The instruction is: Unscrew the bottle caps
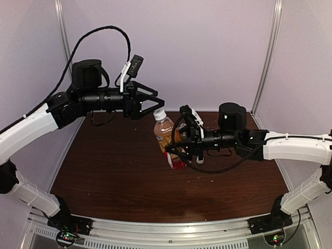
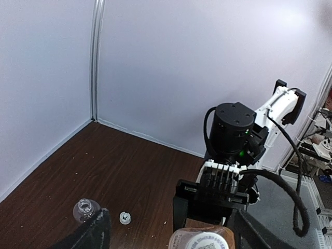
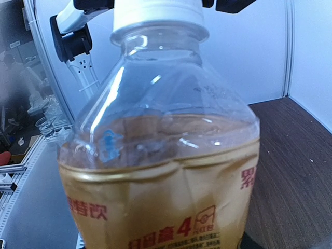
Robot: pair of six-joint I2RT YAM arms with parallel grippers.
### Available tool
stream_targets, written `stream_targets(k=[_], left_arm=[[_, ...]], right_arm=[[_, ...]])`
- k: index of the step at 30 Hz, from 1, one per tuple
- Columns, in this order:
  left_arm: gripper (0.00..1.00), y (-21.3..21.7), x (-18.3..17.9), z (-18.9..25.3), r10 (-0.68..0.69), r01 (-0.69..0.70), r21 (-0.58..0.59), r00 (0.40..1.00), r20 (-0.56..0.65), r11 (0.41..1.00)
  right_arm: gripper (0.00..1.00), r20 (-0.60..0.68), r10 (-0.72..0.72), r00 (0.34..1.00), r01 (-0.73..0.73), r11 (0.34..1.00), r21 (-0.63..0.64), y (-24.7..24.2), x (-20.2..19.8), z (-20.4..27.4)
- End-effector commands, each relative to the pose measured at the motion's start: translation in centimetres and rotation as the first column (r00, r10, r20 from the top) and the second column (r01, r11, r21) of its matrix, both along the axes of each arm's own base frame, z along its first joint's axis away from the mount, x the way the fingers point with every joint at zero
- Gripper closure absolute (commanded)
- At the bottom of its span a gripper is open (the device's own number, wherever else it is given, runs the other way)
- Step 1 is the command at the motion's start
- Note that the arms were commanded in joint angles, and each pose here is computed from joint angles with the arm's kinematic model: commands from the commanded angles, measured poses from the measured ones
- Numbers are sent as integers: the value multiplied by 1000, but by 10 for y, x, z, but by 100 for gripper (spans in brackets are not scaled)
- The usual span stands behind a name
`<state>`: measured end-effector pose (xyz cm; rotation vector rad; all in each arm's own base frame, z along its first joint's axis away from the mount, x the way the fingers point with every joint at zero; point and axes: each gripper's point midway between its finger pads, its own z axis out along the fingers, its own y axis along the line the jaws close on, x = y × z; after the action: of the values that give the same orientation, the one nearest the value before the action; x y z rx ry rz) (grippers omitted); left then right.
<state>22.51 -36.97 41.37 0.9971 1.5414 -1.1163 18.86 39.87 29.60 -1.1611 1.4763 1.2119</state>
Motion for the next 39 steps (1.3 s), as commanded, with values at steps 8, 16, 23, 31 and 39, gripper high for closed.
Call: stream_targets(k=[8, 16, 23, 31, 39], left_arm=[[17, 1, -65, 22, -395, 408, -72, 906, 150, 910], [27, -4, -68, 14, -448, 459, -91, 886, 123, 883], [44, -9, -69, 5, -492, 500, -112, 866, 95, 859], [56, -8, -71, 4, -496, 504, -122, 863, 90, 855], [59, -6, -72, 9, -488, 498, -136, 867, 100, 856]], right_arm=[[53, -3, 256, 967, -255, 963, 89, 1, -41, 37], [53, -23, 314, 949, -310, 944, 111, 4, -47, 41], [53, -27, 327, 945, -321, 939, 128, 7, -47, 43], [54, -31, 319, 947, -313, 942, 123, 8, -44, 40], [54, -37, 309, 950, -303, 946, 115, 8, -43, 35]])
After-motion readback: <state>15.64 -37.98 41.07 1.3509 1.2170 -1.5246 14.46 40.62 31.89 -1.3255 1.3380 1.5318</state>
